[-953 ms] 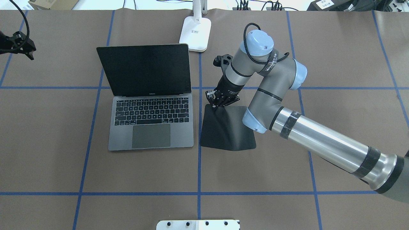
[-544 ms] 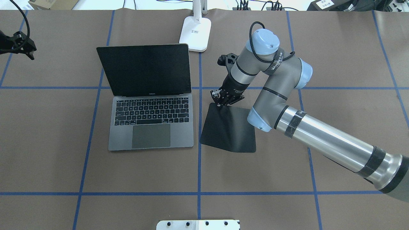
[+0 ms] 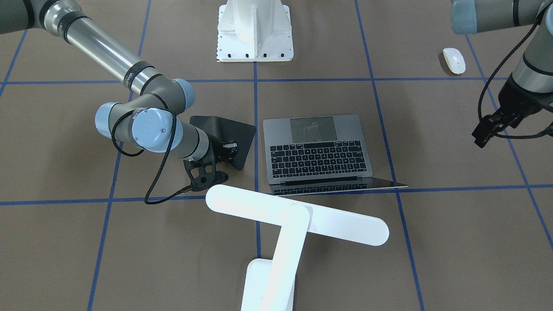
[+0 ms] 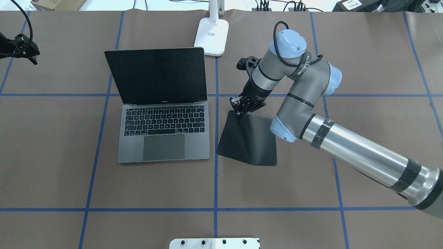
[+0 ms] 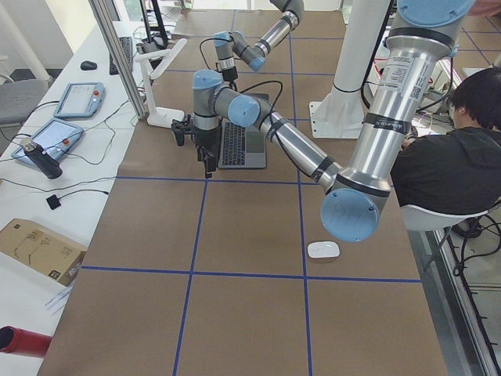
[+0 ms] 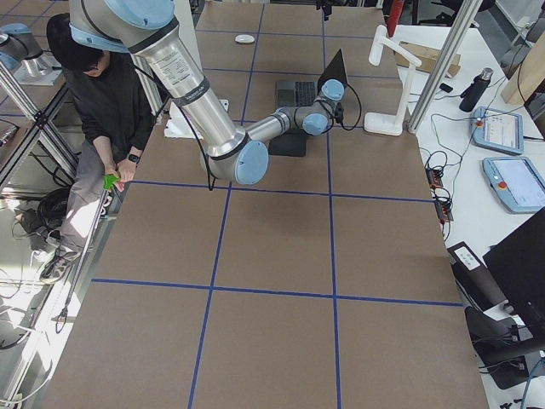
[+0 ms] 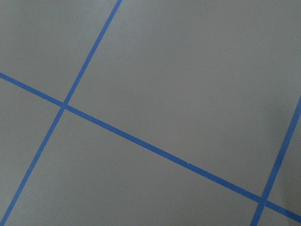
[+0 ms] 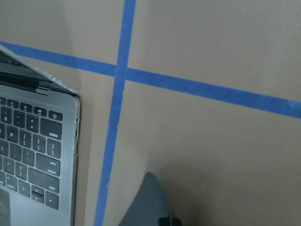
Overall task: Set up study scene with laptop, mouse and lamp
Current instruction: 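Flatten the mouse pad onto the table with the right gripper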
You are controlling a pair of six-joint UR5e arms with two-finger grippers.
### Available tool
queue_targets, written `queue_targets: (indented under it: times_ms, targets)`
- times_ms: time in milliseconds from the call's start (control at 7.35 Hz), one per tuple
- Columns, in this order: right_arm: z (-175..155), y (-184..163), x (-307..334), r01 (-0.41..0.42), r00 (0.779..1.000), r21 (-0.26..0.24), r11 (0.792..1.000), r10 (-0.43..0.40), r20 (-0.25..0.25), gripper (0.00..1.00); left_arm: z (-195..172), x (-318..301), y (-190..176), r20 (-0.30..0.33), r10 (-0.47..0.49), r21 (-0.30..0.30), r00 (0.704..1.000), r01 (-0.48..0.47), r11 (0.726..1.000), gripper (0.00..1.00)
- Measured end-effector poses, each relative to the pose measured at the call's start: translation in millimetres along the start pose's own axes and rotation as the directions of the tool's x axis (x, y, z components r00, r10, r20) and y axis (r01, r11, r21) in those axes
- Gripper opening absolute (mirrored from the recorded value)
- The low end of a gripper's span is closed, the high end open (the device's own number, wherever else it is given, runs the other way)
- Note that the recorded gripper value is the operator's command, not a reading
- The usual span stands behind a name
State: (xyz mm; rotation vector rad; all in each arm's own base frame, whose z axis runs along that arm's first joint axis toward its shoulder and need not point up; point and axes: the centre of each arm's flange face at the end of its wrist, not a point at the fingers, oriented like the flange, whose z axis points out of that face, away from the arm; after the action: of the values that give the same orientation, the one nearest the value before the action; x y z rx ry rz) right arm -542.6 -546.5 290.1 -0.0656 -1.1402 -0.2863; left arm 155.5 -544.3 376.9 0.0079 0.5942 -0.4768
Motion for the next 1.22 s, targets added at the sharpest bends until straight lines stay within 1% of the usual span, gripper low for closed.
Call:
queue_targets:
  times_ms: [544, 680, 817, 1225]
  targets:
    - [-2, 9, -5, 0.093, 0.996, 0.009, 0.996, -0.093, 0.005, 0.0, 1, 0, 0, 0.0, -0.001, 0.0, 1.0, 0.001, 1.0, 1.0]
    - [-2, 9, -7, 0.111, 0.994, 0.011, 0.994, -0.111, 0.005, 0.06, 1, 0, 0, 0.0, -0.001, 0.0, 1.0, 0.001, 1.0, 1.0]
    - [-3, 9, -9, 0.121, 0.993, 0.013, 0.993, -0.121, 0.005, 0.99, 1, 0, 0, 0.0, 0.0, 0.0, 1.0, 0.0, 1.0, 1.0]
    - [-3, 9, -17, 0.133, 0.991, 0.028, 0.991, -0.133, 0.003, 1.0, 1, 0, -1, 0.002, -0.003, 0.0, 1.0, 0.003, 1.0, 1.0]
